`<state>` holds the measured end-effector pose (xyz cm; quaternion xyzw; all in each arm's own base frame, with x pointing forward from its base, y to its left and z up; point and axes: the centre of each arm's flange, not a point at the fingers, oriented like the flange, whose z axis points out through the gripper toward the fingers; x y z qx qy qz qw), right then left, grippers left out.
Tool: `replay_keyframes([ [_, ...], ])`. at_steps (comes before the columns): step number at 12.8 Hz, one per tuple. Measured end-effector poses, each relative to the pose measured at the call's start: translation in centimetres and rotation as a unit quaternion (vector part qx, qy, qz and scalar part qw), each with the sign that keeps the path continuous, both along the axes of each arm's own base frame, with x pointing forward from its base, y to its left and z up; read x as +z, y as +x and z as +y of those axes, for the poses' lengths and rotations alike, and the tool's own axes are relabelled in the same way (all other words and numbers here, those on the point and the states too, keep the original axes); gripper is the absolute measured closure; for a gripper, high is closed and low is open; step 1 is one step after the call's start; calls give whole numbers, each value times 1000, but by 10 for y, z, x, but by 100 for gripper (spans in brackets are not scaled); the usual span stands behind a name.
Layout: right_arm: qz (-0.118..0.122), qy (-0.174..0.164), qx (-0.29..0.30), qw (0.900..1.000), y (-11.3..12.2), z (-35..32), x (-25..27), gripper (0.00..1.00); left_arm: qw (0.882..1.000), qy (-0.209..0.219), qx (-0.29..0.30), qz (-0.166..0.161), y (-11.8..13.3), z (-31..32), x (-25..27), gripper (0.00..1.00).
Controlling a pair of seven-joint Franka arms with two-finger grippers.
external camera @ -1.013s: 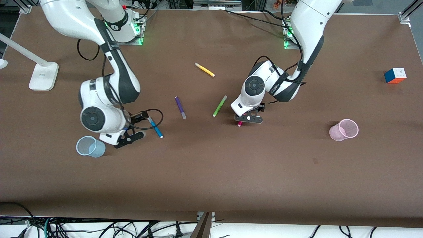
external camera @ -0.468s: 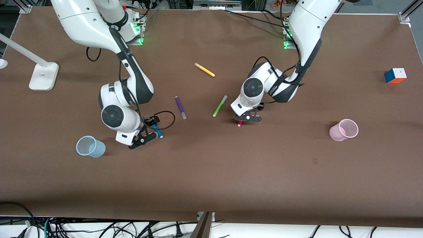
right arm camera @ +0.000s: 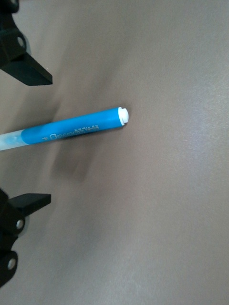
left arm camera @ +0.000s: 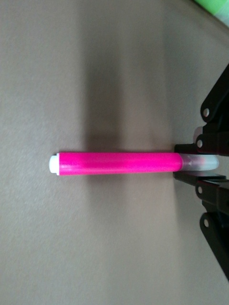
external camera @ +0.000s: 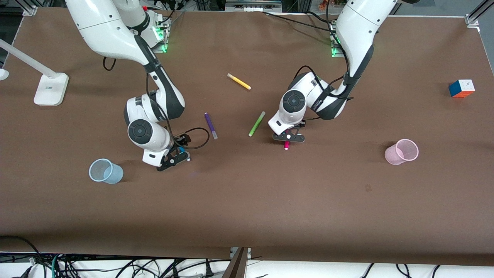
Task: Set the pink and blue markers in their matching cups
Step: 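Close the left gripper on the pink marker while the right gripper grasps the blue, then lift the pink marker toward the pink cup while the right gripper lifts the blue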
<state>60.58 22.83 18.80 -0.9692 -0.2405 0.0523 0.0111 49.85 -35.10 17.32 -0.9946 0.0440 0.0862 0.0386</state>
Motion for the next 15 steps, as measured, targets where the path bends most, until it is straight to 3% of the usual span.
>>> replay_keyframes([
  [3,-7,1,0,1000,-8,-3,-12,6,999,27,-12,35,16,28,28,83],
  [4,-7,2,0,1000,-8,-3,-12,15,998,35,-26,53,23,43,48,83],
  [6,-8,2,3,1000,-8,-2,-11,41,993,49,-56,92,35,77,93,83],
  [10,-10,3,4,1000,-8,0,-8,83,973,48,-122,189,61,159,170,83],
  [12,-12,4,8,1000,-8,0,-8,83,958,65,-167,222,73,207,186,83],
  [15,-23,4,59,998,6,-16,23,83,927,121,-232,268,82,270,189,83],
])
